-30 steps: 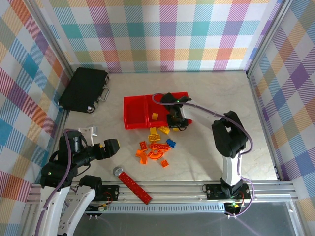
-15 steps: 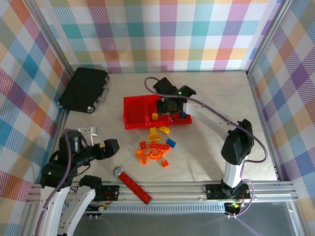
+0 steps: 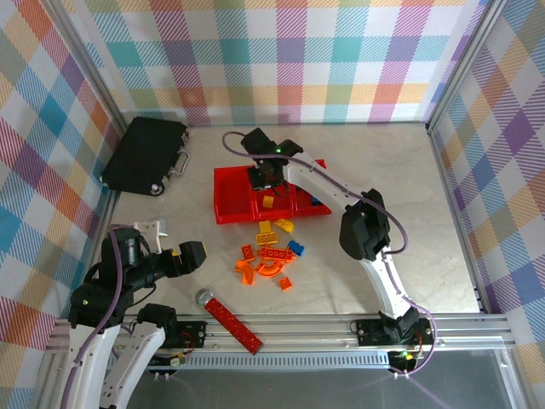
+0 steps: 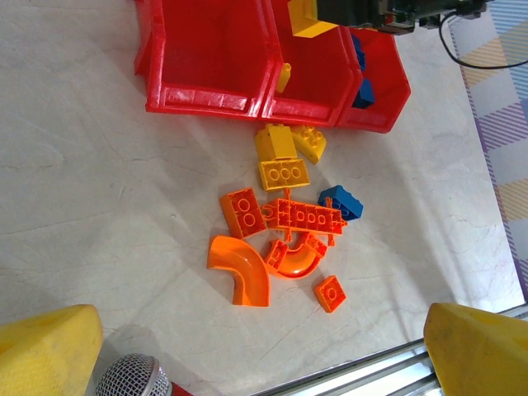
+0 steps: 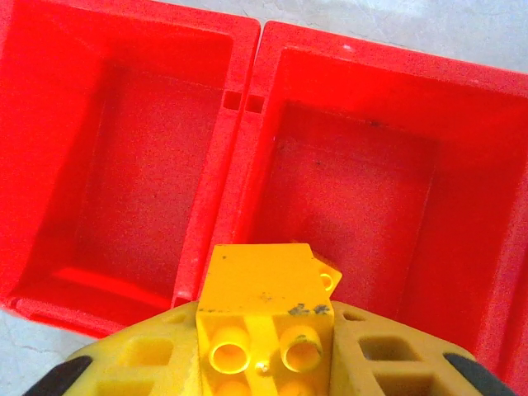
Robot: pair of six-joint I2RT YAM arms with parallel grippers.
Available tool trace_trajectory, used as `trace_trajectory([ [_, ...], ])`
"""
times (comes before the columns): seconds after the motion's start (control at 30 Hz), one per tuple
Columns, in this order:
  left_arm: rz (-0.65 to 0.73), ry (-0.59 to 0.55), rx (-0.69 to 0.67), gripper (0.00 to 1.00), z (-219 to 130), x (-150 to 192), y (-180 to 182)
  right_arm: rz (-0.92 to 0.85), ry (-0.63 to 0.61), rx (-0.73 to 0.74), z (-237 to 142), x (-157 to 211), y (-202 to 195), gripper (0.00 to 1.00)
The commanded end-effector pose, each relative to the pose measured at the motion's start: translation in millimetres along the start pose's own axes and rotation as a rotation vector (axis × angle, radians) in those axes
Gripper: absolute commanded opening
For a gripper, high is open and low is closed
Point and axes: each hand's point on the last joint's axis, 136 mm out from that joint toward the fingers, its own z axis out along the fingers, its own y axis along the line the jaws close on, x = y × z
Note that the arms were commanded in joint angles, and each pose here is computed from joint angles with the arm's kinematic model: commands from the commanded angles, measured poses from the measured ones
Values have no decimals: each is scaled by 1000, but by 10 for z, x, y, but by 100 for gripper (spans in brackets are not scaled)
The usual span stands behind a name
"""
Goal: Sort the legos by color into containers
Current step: Place the lego in the container.
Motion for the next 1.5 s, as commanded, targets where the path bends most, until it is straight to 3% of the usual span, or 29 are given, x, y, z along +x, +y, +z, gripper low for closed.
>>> trace_trajectory([
  [0.0,-8,8,1,100,6,37,8,-13,6,39,-7,-48,-90,25],
  [0.37,-4,12,8,100,14,36,-5,29,30,56,316,-57,-270,27],
  [0.9,-7,9,0,100,10,34,9,19,18,27,282,-112,-259,48],
  [1.23,-10,10,-3,100,9,37,15,4,-33,-6,-217,-169,-187,49],
  [1.47,-9,5,-2,100,8,27,11,19,-69,-59,-692,103,-152,50],
])
